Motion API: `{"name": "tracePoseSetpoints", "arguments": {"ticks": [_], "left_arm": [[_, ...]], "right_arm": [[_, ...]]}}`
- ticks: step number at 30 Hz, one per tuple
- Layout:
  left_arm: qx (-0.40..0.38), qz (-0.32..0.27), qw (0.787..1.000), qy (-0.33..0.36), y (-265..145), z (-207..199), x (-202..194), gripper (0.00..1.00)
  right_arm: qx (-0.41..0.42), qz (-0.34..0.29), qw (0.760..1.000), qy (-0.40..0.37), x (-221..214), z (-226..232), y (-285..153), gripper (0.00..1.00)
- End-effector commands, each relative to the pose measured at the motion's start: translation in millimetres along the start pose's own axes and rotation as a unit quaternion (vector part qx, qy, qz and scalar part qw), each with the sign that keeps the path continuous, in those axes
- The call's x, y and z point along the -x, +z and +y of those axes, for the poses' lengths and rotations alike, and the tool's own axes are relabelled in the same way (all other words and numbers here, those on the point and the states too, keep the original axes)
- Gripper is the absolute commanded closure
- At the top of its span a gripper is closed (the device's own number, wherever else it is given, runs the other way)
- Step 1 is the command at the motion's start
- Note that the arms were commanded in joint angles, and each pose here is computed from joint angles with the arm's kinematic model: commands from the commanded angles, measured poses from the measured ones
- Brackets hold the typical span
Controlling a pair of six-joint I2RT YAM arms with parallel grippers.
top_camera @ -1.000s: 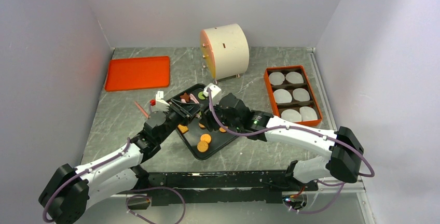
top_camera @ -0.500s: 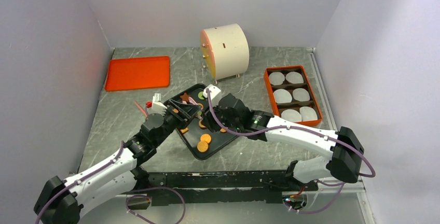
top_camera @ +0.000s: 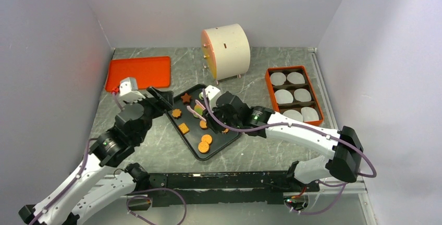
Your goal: Pack the cookies
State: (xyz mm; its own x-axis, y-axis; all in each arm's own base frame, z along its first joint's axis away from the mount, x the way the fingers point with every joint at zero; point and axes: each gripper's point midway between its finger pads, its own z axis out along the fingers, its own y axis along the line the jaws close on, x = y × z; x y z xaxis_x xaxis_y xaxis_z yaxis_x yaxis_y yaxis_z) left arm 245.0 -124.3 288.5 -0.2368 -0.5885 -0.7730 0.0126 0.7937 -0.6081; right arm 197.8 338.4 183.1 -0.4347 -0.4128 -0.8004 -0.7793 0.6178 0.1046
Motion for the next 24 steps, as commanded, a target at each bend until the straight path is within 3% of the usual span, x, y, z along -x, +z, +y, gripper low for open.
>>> {"name": "tracePoseSetpoints", "arguments": {"ticks": [1,8,20,24], "left_arm": [[0.089,-0.037,0.985,0.147,-16,40,32,0.21],[0.084,-0.073,0.977,0.180,-24,51,42,0.21],[0.067,-0.058,0.963,0.253,-17,55,30,0.15],[0.092,-0.048,0.959,0.264,-11,67,29,0.13]], "right_arm": [[-0.027,0.013,1.000,-0.001,7,-10,-6,0.58],[-0.049,0.046,0.998,0.006,5,-15,-5,0.56],[-0.069,0.143,0.987,0.002,-28,-29,1,0.53],[-0.079,0.170,0.982,-0.002,-43,-40,10,0.53]]}}
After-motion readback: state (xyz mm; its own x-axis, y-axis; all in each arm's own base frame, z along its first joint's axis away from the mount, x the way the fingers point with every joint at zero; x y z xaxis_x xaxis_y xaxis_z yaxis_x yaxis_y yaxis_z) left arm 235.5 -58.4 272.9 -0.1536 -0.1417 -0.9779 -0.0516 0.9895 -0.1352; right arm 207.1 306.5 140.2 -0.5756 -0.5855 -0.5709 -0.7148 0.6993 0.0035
